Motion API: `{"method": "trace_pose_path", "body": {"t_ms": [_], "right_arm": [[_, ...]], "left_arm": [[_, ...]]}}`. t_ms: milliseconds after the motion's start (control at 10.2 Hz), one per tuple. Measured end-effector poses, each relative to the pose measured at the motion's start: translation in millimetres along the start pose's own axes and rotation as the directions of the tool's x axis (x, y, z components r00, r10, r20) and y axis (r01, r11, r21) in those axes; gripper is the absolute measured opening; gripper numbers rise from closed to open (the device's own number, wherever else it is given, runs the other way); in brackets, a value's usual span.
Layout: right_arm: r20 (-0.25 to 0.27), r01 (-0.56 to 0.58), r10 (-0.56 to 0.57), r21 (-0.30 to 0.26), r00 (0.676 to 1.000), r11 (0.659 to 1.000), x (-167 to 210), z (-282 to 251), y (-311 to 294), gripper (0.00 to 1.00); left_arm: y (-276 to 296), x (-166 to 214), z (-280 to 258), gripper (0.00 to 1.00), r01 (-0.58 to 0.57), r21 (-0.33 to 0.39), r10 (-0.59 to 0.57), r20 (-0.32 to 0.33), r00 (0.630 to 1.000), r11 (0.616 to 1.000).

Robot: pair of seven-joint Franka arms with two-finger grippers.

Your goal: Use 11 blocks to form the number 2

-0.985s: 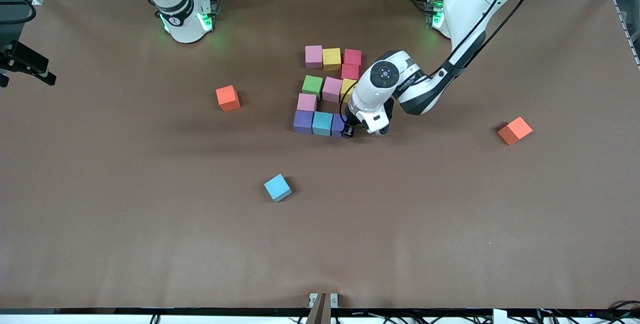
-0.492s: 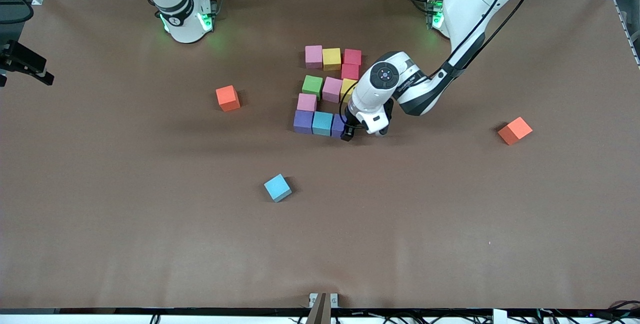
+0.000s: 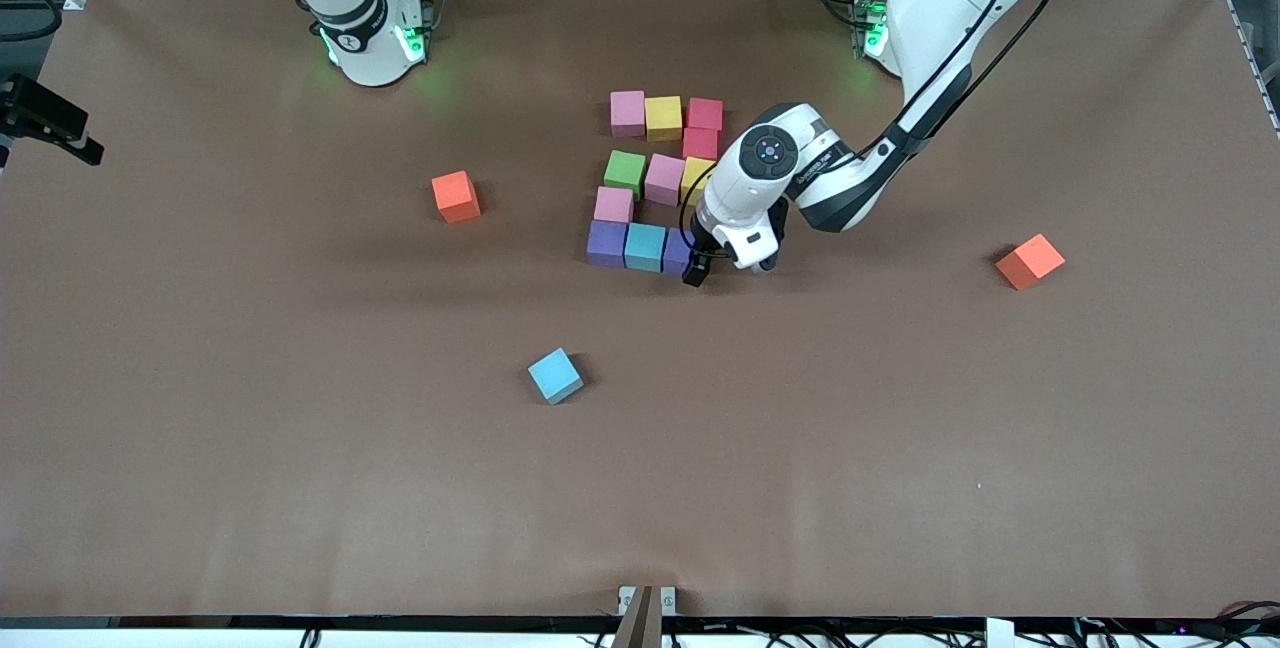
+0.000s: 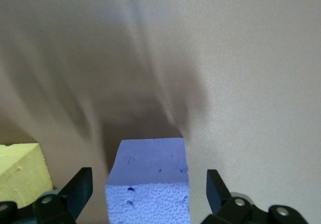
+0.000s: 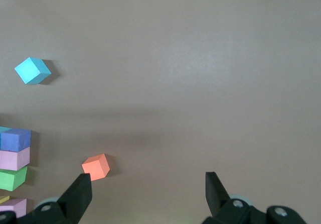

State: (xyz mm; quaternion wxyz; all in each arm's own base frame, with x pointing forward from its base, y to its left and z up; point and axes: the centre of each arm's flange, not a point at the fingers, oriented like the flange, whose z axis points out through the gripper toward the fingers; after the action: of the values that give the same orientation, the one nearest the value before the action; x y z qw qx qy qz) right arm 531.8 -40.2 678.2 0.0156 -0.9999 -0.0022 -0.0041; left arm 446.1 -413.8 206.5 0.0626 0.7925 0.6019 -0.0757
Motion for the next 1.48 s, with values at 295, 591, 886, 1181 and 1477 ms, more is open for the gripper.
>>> {"method": "trace_pose_path", "body": {"t_ms": [295,591,886,1181,1477], "right_arm": [[0.001,0.000,0.000,0.000,1.000,1.000,0,0,0,1.00],[0.012,0.000,0.000,0.001,1.000,1.000,-2,0,0,1.00],[0.013,-0.003,0.003,0.001,1.000,1.000,-2,0,2,1.00],[0.013,-0.005,0.005,0.001,1.000,1.000,-3,-1,2,1.00],[0.013,-0.005,0.005,0.001,1.000,1.000,-3,-1,2,1.00]], "left_arm": [[3,-2,-27,1.00,-0.012,0.002,0.012,-0.054,0.998,1.000],[18,7,-89,1.00,0.000,-0.032,-0.005,-0.138,0.990,0.999],[82,92,-190,1.00,0.030,-0.062,-0.042,-0.207,0.977,0.998],[109,151,-251,1.00,-0.035,-0.040,0.025,-0.236,0.971,0.999],[112,183,-277,1.00,-0.151,0.042,0.156,-0.251,0.955,0.988]]}}
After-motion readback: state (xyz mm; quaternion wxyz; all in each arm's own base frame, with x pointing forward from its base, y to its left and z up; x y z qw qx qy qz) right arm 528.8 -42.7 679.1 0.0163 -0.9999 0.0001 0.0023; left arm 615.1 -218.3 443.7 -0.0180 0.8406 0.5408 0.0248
